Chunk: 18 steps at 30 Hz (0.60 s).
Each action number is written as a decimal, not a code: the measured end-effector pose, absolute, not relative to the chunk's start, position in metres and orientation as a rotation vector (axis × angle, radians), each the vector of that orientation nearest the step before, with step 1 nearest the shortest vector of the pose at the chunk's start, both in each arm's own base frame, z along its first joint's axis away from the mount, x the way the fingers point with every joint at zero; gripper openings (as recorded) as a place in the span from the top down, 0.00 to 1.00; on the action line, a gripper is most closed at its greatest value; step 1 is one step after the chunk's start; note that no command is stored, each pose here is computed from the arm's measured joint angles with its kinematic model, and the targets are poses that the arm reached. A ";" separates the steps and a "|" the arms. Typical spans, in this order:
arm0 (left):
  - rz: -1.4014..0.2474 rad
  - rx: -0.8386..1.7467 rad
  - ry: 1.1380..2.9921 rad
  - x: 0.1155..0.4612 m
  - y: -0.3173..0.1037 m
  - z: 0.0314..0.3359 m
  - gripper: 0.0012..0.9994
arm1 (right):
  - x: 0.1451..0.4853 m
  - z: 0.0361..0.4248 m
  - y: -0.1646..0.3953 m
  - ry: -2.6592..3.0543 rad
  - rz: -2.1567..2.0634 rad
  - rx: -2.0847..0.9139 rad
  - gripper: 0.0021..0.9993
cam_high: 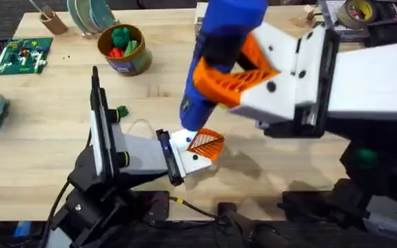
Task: Pick up the gripper from the table and insert it into the empty holder that is missing its gripper. Then pick up a screw, insert it into the mounting hole, and use the screwdriver to tighten it. Finally, clean up the table by picking up the vegetable and placing it into the bucket.
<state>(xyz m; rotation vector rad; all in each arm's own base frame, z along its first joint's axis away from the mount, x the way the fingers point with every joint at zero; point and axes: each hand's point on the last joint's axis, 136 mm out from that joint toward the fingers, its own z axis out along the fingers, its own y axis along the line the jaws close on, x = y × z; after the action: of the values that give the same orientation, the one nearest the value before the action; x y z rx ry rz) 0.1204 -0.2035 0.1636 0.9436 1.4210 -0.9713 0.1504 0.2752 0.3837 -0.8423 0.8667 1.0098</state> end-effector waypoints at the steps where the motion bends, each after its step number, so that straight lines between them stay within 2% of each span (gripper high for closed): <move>1: -0.971 0.944 1.421 0.120 -0.203 0.164 1.00 | 0.149 0.382 0.277 0.870 1.017 -0.849 0.97; 18: -0.969 0.942 1.422 0.121 -0.203 0.164 1.00 | 0.154 0.366 0.288 0.927 1.035 -0.876 0.97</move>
<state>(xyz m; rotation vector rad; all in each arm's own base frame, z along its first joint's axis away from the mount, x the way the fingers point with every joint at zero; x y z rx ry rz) 0.1208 -0.2033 0.1636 0.9416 1.4219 -0.9692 0.1537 0.2879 0.3662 -0.8765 0.9274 1.0350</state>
